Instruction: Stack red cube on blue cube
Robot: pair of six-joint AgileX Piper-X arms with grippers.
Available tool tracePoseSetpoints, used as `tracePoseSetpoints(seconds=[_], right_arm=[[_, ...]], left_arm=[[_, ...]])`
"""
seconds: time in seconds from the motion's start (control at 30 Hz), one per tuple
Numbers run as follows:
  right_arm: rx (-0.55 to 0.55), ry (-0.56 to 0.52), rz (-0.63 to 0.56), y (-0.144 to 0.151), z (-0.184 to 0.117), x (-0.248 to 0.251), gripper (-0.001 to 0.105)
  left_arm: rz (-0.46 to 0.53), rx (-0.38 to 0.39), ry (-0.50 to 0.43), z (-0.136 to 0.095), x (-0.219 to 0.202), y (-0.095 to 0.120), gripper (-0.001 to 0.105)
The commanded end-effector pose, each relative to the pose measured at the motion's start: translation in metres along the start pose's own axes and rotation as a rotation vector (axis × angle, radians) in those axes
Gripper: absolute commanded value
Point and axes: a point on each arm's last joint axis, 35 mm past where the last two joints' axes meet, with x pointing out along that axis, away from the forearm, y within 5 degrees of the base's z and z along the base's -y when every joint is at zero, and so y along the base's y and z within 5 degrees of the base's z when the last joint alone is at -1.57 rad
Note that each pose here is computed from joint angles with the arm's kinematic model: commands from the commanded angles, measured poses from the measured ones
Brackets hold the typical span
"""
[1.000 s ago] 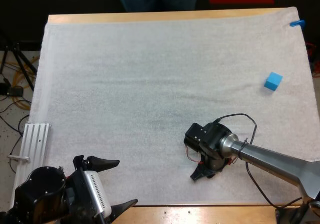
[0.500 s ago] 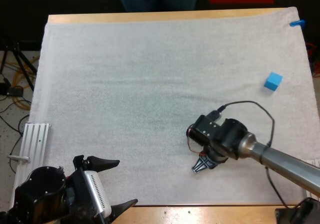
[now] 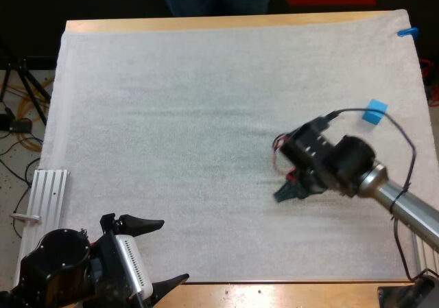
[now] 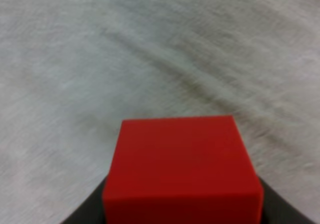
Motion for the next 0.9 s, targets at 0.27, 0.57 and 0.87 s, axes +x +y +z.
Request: tracePoseSetpoints(seconds=[0.27, 0.57, 0.87], right_arm=[[0.152, 0.026, -0.066, -0.08, -0.004, 0.003, 0.013], [0.252, 0.092, -0.094, -0.144, 0.011, 0.03, 0.013], [0.374, 0.132, -0.102, -0.201, 0.016, 0.055, 0.013]], left_arm=[[-0.003, 0.009, -0.004, 0.001, -0.001, -0.001, 0.087], [-0.003, 0.007, -0.004, 0.001, -0.001, -0.001, 0.087], [-0.003, 0.007, -0.004, 0.001, -0.001, -0.001, 0.087]])
